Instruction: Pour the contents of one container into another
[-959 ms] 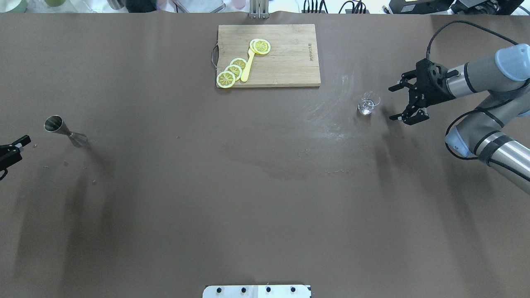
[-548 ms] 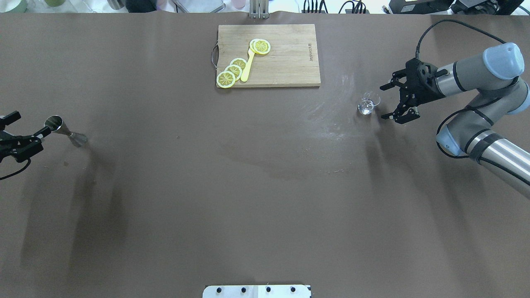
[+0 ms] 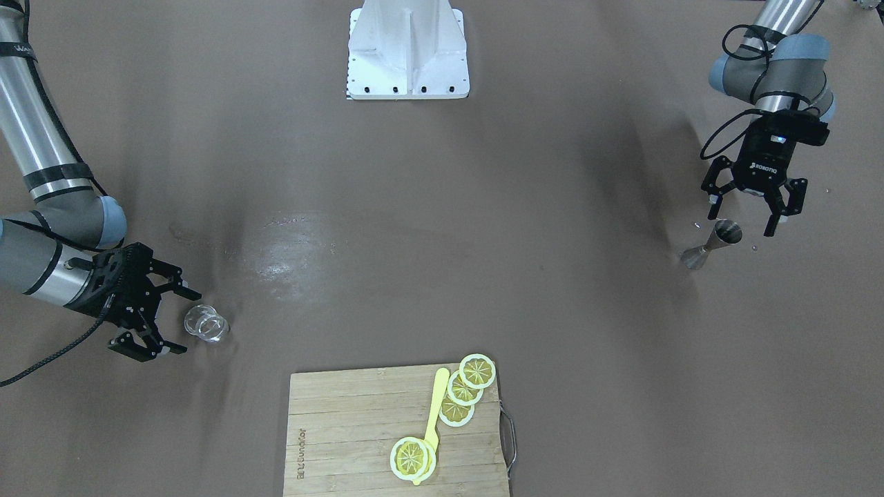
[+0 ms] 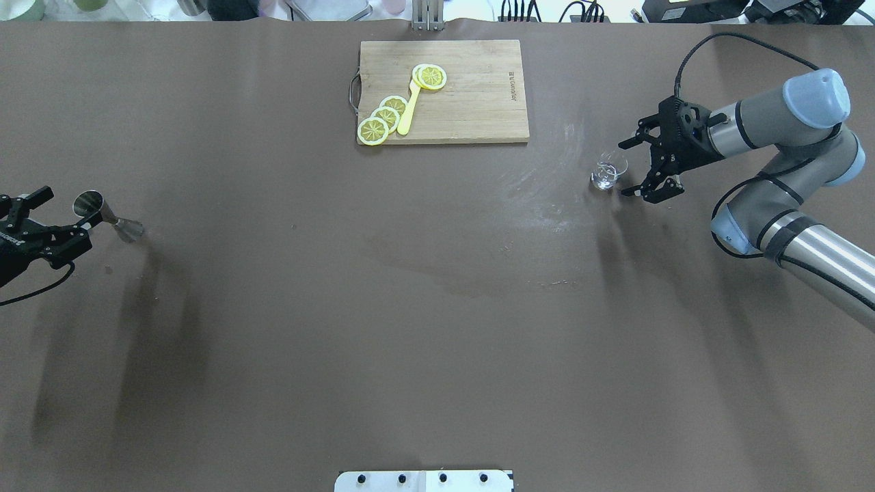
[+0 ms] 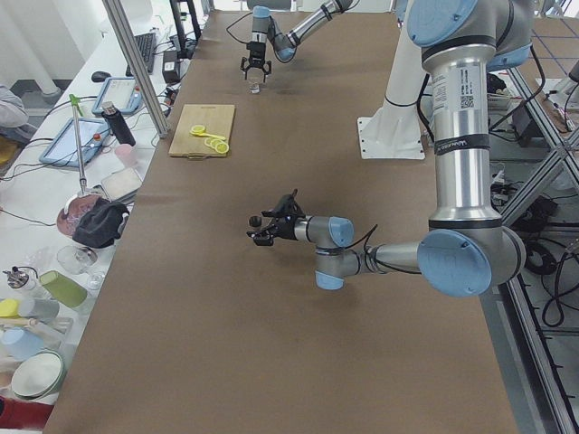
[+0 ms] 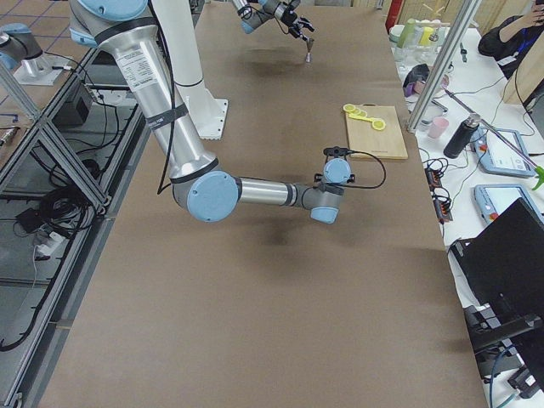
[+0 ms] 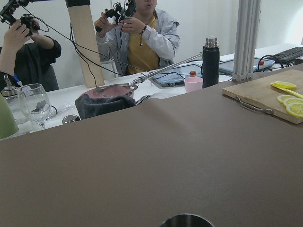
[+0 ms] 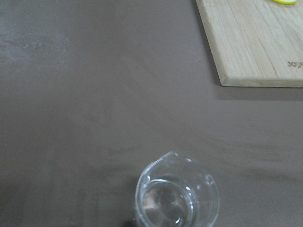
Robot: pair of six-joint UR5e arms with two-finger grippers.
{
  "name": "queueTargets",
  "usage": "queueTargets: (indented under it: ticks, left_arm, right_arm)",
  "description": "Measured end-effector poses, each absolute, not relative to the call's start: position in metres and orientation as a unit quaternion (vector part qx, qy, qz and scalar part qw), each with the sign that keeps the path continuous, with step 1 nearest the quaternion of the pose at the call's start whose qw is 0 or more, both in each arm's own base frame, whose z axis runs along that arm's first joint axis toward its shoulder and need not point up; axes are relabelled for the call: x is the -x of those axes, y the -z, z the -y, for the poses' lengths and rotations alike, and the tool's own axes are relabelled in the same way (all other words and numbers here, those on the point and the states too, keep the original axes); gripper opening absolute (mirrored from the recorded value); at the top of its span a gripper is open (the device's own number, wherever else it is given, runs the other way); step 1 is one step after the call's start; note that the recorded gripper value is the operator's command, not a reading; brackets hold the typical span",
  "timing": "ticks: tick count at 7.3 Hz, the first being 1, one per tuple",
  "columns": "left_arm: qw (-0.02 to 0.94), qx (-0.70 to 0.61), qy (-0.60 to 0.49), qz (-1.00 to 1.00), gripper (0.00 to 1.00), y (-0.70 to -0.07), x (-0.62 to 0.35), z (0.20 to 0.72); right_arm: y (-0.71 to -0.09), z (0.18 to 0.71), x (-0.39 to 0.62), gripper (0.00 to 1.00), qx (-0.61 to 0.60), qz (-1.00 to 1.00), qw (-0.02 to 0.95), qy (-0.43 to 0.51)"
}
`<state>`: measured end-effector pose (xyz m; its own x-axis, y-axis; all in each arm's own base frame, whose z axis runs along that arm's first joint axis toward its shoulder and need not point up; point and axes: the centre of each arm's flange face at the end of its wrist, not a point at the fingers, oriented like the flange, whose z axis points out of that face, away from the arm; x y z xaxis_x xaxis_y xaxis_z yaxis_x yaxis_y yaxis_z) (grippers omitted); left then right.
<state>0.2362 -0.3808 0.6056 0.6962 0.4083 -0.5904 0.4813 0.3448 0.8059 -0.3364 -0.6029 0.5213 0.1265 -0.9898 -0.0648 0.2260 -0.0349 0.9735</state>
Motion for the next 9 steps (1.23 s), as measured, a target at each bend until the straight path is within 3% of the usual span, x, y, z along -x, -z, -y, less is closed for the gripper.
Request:
queueTargets:
  ticks: [3,9]
  left_arm:
    - [0.722,-0.571,0.026,-0.389,0.97,-0.606,-0.244,0.385]
    - [0.720,-0.583,0.094,-0.366,0.97,-0.615,-0.274,0.370]
  right_arm:
    - [-0.520,0.611,0.343,0.98,-0.486,0.389,0.569,0.537]
    - [-0.511,0.612,0.355,0.79,-0.486,0.394,0.561,0.542]
